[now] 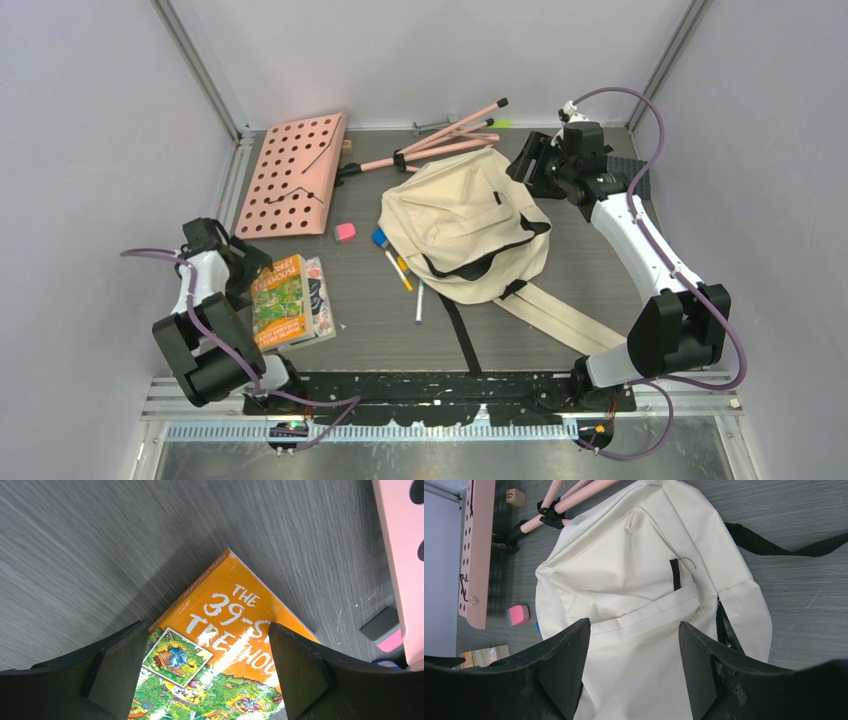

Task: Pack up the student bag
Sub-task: Move the book to the center of the board, then pick up the book from the center of the board.

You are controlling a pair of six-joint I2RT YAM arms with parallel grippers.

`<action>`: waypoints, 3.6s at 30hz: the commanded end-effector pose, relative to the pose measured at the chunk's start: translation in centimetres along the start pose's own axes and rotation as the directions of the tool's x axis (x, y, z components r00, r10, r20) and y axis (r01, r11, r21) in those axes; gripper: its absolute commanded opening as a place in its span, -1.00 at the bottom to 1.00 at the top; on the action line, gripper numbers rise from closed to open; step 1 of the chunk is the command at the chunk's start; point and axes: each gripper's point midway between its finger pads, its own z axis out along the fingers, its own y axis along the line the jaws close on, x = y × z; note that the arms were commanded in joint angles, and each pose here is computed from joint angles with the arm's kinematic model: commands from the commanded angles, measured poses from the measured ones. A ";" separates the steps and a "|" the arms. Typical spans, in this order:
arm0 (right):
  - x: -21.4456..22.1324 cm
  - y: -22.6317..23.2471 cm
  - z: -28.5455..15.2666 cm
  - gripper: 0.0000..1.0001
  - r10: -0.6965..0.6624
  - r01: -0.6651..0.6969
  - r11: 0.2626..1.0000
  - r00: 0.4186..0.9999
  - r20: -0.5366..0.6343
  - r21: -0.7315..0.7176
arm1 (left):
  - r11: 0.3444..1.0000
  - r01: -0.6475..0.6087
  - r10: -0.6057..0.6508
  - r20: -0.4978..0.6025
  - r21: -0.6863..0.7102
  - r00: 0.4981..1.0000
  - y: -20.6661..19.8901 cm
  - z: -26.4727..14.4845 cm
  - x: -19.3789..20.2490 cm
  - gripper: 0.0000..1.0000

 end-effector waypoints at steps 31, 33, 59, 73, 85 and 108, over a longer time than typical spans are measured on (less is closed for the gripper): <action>6.4 13.9 1.7 0.36 -0.262 0.172 0.918 0.939 -0.222 -0.357 | 0.931 -0.342 0.357 -0.125 0.124 0.926 -6.8 -4.7 12.3 0.92; 8.1 15.5 2.0 0.37 -0.287 0.158 0.901 0.916 -0.281 -0.405 | 0.930 -0.340 0.362 -0.177 0.140 0.915 -6.5 -4.4 13.4 0.92; 12.5 18.1 1.5 0.36 -0.408 0.195 0.849 0.832 -0.376 -0.491 | 0.907 -0.276 0.373 -0.303 0.317 0.877 -6.0 -5.1 17.8 -0.07; 12.7 17.7 1.7 0.35 -0.414 0.207 0.851 0.829 -0.376 -0.482 | 0.785 -0.356 0.461 -0.094 0.508 0.883 -9.3 -11.1 15.4 -1.00; 12.5 17.1 1.9 0.34 -0.422 0.236 0.857 0.832 -0.360 -0.458 | 0.578 -0.699 0.635 0.306 0.422 0.709 -11.9 -17.8 9.6 -1.00; 12.1 16.7 2.1 0.34 -0.448 0.275 0.853 0.821 -0.353 -0.444 | 0.301 -0.948 0.910 0.266 0.107 0.319 -12.6 -15.3 14.7 -1.00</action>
